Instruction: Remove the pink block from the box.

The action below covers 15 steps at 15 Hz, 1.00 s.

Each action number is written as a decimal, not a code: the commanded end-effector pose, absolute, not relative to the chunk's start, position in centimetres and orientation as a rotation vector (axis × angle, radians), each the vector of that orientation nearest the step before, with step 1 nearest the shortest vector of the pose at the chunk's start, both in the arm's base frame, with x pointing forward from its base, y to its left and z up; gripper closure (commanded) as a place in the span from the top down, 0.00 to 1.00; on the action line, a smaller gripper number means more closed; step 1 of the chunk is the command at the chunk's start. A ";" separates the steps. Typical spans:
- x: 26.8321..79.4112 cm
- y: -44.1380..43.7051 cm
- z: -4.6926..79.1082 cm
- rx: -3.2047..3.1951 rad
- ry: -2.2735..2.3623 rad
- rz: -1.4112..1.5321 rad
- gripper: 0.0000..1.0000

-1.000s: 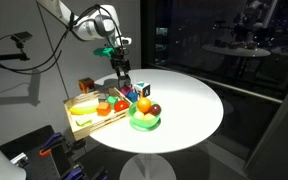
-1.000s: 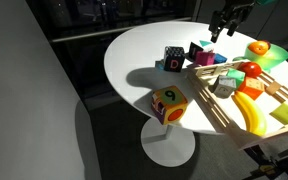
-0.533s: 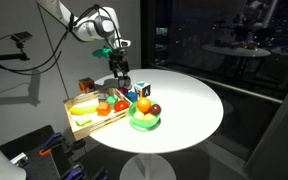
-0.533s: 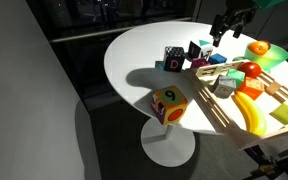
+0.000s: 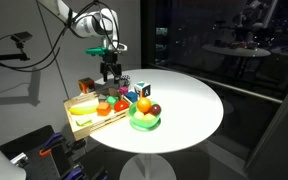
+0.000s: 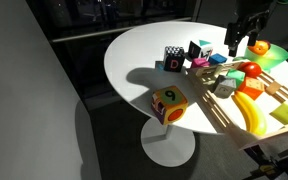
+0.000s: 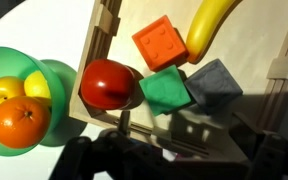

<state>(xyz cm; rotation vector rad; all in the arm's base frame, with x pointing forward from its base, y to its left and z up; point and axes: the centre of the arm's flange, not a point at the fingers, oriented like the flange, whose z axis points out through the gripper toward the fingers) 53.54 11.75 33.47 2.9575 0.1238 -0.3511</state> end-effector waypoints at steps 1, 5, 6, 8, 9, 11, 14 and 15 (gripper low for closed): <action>52.6 10.7 35.6 2.989 0.233 -0.452 1.00; 50.9 9.8 37.6 3.007 0.316 -0.514 1.00; 50.3 9.5 38.4 3.009 0.319 -0.519 1.00; 49.3 9.0 39.9 3.011 0.318 -0.528 1.00; 48.9 8.8 40.6 3.010 0.310 -0.525 1.00; 47.9 8.4 42.2 3.009 0.293 -0.528 1.00; 46.3 7.8 44.5 3.020 0.267 -0.517 1.00; 45.6 7.5 45.3 3.028 0.263 -0.498 1.00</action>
